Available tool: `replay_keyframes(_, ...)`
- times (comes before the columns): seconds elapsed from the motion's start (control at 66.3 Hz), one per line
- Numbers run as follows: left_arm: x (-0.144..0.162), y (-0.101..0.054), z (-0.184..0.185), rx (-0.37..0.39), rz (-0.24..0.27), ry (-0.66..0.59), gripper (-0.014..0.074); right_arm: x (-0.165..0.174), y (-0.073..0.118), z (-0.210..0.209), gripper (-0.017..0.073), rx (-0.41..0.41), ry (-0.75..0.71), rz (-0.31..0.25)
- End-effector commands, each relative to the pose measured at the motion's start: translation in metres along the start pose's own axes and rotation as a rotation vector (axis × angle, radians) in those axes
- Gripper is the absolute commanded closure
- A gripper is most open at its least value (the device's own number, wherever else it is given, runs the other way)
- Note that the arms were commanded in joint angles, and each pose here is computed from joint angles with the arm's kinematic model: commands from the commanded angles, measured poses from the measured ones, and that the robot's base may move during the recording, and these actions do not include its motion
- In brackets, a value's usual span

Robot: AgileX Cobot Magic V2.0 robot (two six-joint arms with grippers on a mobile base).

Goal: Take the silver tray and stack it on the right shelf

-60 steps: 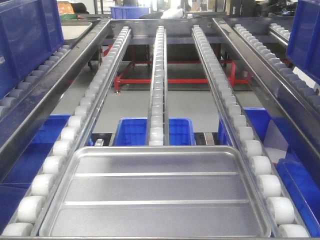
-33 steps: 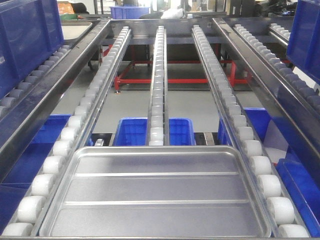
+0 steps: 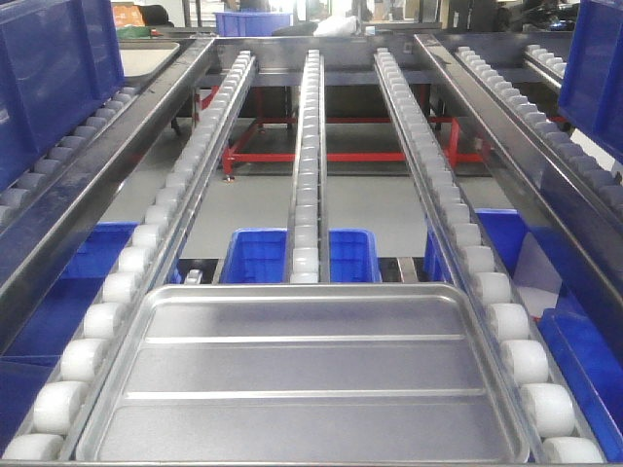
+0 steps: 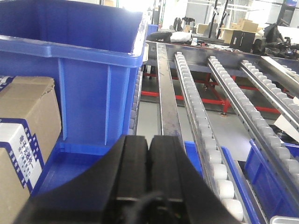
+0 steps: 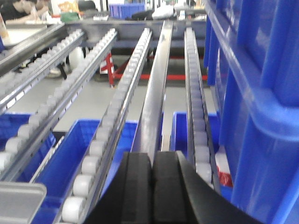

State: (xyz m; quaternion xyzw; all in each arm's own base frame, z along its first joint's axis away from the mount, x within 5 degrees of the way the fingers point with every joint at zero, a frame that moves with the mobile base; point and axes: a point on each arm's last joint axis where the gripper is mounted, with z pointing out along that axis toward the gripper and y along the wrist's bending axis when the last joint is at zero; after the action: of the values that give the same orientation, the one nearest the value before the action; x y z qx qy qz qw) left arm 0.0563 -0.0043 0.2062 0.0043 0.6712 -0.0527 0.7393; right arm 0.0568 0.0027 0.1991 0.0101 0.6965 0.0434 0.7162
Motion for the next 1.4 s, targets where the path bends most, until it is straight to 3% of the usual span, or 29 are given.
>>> replay_keyframes(0.0,-0.010,-0.001,-0.001,0.000,-0.003,-0.030,0.0686,-0.025,0.001,-0.004,0.0512,-0.004,-0.144,0.005)
replay_keyframes(0.196,-0.051,-0.005,0.006,0.003,-0.010,0.198,0.0686,-0.070,0.007,0.001,0.0512,-0.014,0.092,0.003)
replay_keyframes(0.407,-0.085,-0.010,0.038,0.003,-0.024,0.587,0.0686,-0.117,0.013,0.033,0.0512,-0.017,0.407,0.004)
replay_keyframes(0.693,-0.076,-0.021,0.084,0.045,-0.254,0.773,0.0686,-0.117,0.014,0.069,0.0512,-0.010,0.577,0.012)
replay_keyframes(0.799,-0.068,-0.025,0.096,0.054,-0.327,0.850,0.0686,-0.107,0.015,0.076,0.0503,-0.013,0.688,0.077)
replay_keyframes(0.874,-0.067,-0.030,0.102,0.082,-0.306,0.901,0.0685,-0.100,0.016,0.081,0.0500,0.001,0.751,0.125)
replay_keyframes(0.965,-0.070,-0.036,0.112,0.115,-0.246,0.906,0.0686,-0.096,0.015,0.088,0.0498,0.022,0.768,0.152)
replay_keyframes(1.101,-0.071,-0.040,0.126,0.034,-0.166,0.914,0.0686,-0.092,0.014,0.096,0.0488,0.053,0.776,0.211)
replay_keyframes(1.191,-0.071,-0.051,0.134,0.029,-0.105,0.917,0.0686,-0.089,0.014,0.104,0.0488,0.062,0.772,0.231)
replay_keyframes(1.387,-0.063,-0.085,0.149,0.037,-0.092,0.982,0.0686,-0.072,0.027,0.122,0.0488,0.034,0.853,0.248)
